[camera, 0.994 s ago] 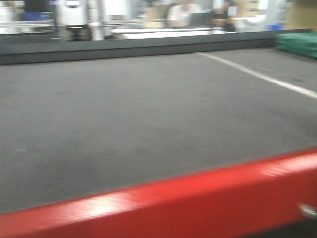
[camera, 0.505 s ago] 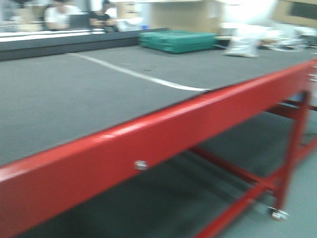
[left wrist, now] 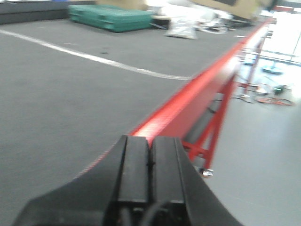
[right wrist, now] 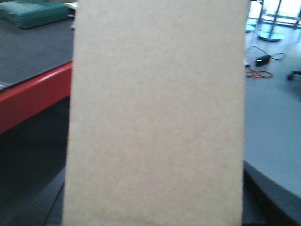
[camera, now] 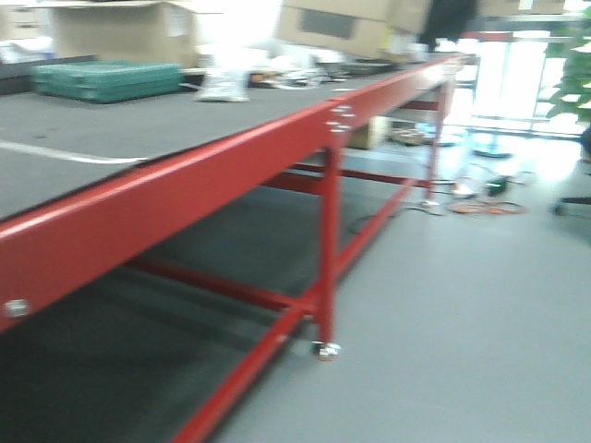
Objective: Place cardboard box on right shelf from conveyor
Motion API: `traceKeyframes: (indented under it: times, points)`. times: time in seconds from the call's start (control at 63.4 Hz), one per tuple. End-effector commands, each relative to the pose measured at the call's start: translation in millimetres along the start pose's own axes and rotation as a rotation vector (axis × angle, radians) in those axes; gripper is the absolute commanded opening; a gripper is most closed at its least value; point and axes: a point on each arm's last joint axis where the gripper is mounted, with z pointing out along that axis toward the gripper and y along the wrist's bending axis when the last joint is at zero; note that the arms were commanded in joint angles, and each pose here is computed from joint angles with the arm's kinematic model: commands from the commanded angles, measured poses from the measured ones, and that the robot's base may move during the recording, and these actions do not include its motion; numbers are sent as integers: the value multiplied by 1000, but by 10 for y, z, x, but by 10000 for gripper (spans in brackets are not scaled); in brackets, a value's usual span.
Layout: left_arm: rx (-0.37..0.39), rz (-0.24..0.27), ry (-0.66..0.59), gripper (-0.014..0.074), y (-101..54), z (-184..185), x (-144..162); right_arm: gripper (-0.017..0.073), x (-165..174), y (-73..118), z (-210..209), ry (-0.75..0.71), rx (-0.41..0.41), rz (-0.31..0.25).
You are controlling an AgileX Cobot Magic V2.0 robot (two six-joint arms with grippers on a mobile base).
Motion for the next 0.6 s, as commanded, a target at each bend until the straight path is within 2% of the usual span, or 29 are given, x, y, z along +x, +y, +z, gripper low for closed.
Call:
traceKeyframes:
  times: [0.0,0.584]
  points:
    - [-3,-10,-97,-119,2,-15,-90,195,-163,14,-30,-115,-6,-21]
    - [-36,-9,-99,-119,20,-15,-91,195,-163,14,-30,-115,-6,-21]
